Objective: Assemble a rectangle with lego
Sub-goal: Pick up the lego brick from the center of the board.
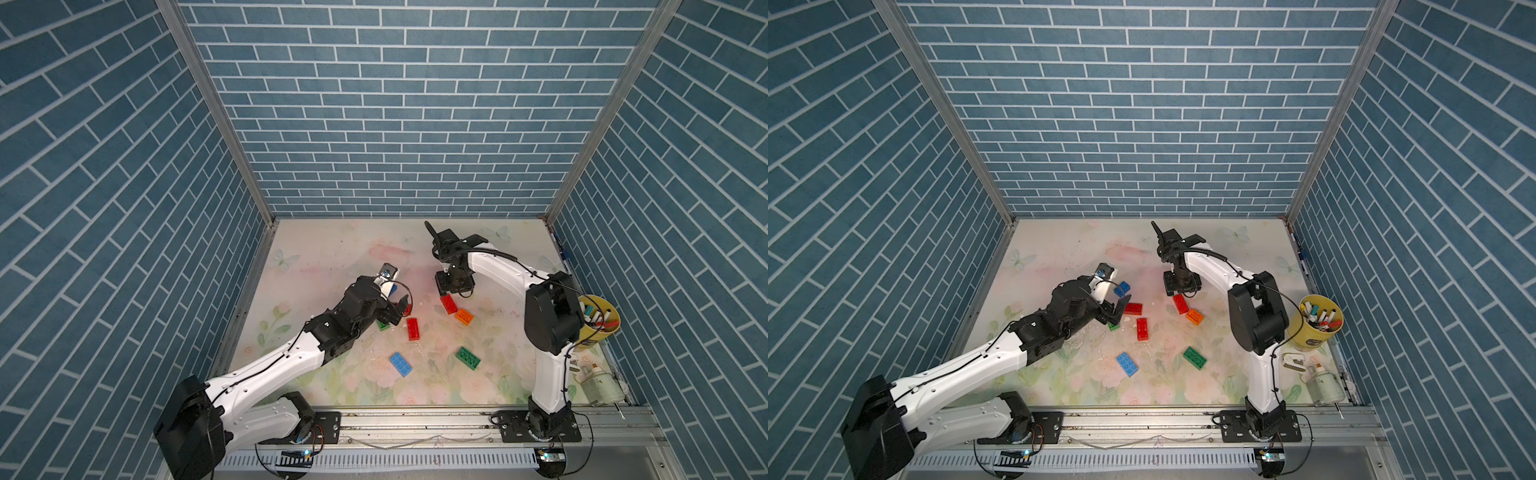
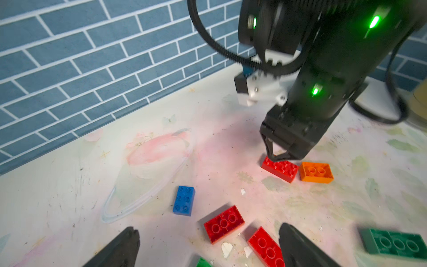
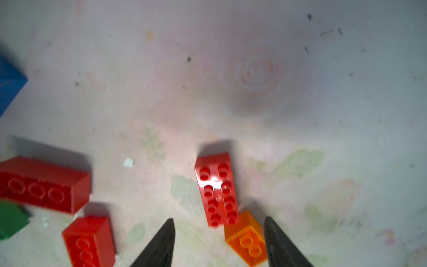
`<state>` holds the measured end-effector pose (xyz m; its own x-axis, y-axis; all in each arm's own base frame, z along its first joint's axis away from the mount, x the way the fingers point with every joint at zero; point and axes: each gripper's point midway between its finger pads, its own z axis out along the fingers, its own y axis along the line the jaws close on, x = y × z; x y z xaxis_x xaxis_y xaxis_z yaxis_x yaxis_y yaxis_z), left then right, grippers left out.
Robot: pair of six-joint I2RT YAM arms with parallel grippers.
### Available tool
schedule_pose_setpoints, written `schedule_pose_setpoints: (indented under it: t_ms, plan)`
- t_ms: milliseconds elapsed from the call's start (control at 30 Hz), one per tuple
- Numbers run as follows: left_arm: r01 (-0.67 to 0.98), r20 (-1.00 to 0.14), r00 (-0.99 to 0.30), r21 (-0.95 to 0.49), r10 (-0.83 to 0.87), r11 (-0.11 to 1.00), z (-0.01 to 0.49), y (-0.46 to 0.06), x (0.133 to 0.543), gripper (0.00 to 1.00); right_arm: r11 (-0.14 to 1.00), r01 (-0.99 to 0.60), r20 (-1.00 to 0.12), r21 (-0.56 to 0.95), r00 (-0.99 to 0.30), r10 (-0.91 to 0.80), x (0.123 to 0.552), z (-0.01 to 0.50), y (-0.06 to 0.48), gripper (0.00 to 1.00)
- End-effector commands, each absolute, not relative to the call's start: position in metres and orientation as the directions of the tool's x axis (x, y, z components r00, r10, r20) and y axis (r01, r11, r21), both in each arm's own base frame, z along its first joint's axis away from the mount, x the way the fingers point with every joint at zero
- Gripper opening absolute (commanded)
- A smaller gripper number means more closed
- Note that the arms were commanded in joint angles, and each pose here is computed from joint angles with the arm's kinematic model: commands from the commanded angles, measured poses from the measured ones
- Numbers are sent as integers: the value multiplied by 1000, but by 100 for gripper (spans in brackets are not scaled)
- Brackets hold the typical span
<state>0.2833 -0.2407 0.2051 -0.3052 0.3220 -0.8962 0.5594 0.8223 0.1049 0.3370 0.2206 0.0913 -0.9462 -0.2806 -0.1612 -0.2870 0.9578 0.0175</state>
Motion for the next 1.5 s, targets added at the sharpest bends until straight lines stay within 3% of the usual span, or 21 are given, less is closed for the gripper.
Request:
schedule_pose_setpoints:
  t_ms: [0,133,433,867,1300,1467]
  plan:
    - [587,-915,-211,163,344,793,212,-249,274,100,945,-326,-167,34,-934,-317,311,105,205,61]
    - [632,-940,-156,141,304,762,219,-258,264,100,944,-325,-144,59,-938,-314,285,85,193,63]
    - [632,-929,-172,150,327,760,214,-263,262,100,921,-389,-145,20,-913,-382,285,60,187,87]
    - [619,-924,-183,156,334,769,208,-259,261,99,886,-461,-118,-50,-878,-464,304,30,179,85]
    - [610,-911,-206,166,357,775,200,-260,265,100,893,-448,-69,49,-893,-445,283,21,188,60]
    - [607,-912,-207,165,355,778,201,-260,266,100,904,-425,-69,54,-904,-421,278,23,187,39]
